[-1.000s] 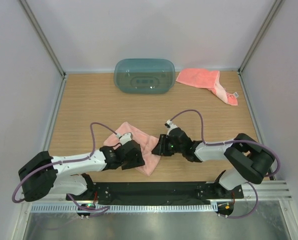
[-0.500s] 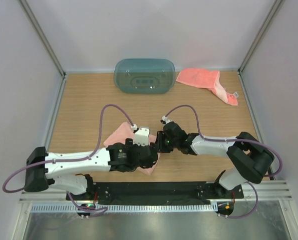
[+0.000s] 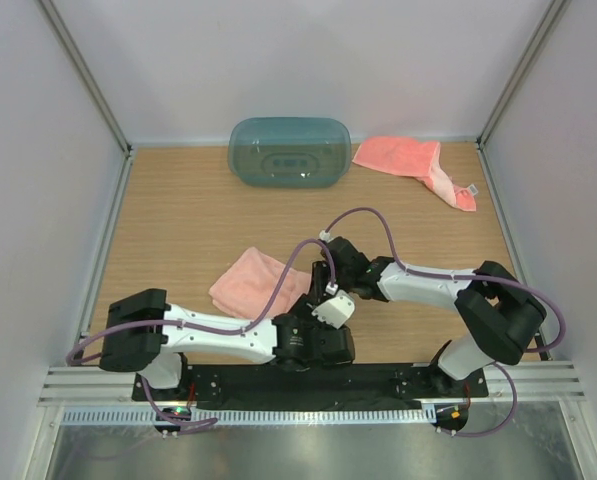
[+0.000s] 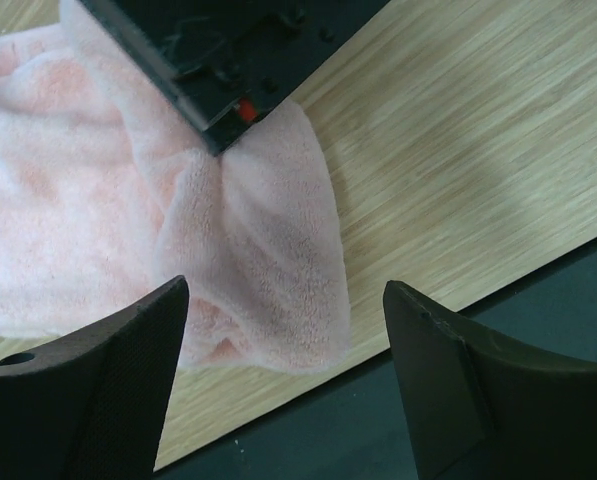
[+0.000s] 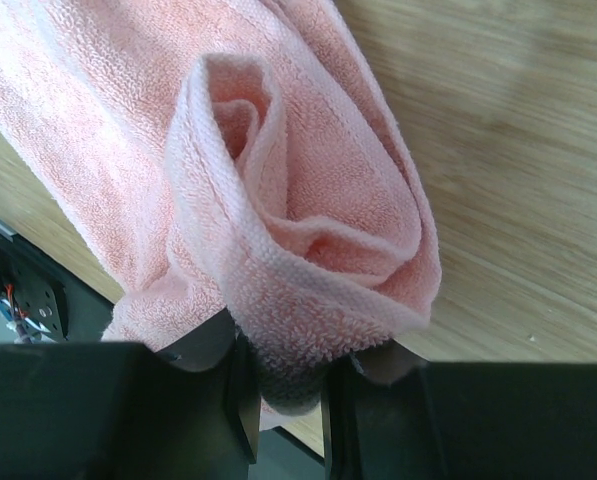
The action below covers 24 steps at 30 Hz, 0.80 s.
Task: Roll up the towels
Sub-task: Roll the towel
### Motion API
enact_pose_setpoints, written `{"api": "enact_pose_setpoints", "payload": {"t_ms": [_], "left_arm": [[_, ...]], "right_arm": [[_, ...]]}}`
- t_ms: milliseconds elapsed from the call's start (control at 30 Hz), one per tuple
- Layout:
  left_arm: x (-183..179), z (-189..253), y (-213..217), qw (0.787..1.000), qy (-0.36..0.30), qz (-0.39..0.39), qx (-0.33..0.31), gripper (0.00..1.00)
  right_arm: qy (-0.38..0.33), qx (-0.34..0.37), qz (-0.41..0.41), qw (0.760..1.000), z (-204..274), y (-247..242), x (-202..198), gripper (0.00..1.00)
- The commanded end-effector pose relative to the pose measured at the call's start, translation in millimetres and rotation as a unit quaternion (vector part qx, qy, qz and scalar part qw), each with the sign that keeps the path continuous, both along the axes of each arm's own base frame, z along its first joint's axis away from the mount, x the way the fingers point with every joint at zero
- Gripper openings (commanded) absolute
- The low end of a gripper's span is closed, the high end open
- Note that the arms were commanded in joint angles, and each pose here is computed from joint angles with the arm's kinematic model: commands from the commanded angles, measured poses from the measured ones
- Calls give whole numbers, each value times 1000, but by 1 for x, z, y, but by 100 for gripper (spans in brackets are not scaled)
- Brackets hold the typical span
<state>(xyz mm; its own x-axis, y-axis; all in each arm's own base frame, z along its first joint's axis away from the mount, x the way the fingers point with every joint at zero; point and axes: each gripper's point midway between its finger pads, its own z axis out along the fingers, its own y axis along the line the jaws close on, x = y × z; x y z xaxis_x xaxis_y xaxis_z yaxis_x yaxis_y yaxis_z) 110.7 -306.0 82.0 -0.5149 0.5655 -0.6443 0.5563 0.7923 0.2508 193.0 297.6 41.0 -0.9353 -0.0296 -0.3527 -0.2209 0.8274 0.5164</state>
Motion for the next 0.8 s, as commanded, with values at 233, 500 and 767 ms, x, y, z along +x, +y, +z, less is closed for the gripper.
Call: {"api": "enact_pose_setpoints", "payload": {"t_ms": [233,500,767], "left_arm": [[-10,-51,-4,999,31,-7,25,81],[-20,-86,21,997,63,10,49,78],[-16,-102,29,993,88,21,77,26]], "right_arm": [[10,9,20,1000,18,4,-6,22],[28,11,22,999,22,-3,-4,22],[49,15,-1,999,22,-34,10,22]]}}
